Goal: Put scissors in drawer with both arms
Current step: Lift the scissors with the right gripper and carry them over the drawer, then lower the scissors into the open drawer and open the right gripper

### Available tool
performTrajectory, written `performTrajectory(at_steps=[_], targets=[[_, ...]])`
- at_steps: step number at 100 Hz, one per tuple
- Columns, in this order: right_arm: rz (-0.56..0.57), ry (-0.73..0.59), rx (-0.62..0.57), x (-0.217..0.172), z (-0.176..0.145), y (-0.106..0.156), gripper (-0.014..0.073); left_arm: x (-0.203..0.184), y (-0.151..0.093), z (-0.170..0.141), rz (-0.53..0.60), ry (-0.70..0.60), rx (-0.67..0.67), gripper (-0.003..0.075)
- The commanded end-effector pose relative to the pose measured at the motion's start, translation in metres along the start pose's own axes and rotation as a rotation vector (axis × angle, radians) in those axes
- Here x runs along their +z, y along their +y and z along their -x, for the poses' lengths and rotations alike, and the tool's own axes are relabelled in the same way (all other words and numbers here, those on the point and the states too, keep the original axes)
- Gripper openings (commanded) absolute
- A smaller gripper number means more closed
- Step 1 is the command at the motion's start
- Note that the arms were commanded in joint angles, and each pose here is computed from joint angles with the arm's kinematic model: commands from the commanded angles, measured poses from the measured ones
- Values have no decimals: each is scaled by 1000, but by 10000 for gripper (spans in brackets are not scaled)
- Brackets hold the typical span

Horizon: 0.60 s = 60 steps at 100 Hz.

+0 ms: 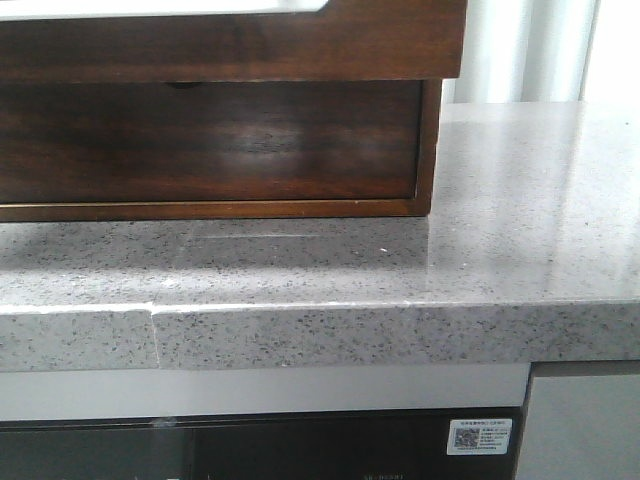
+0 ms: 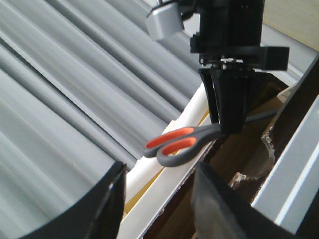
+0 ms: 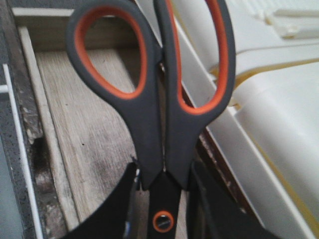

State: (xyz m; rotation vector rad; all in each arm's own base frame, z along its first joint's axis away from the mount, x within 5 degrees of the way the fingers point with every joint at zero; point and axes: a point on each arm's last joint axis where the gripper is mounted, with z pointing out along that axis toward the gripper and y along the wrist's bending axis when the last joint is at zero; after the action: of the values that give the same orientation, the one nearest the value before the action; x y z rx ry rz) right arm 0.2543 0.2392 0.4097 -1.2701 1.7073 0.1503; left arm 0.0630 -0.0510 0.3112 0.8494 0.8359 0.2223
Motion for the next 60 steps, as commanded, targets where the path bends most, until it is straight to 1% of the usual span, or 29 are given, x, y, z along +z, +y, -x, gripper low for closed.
performTrajectory(at_steps=[1, 20, 46, 60], targets=[[-77, -105, -47, -11, 16, -10, -66, 3, 8, 8, 32, -56, -45, 295], [-69, -62, -84, 7, 10, -8, -66, 3, 8, 8, 32, -56, -45, 295], [-73, -17, -121, 19, 4, -8, -66, 3, 8, 8, 32, -56, -45, 295], [-61, 1, -121, 25, 2, -6, -65, 3, 8, 8, 32, -56, -45, 295]])
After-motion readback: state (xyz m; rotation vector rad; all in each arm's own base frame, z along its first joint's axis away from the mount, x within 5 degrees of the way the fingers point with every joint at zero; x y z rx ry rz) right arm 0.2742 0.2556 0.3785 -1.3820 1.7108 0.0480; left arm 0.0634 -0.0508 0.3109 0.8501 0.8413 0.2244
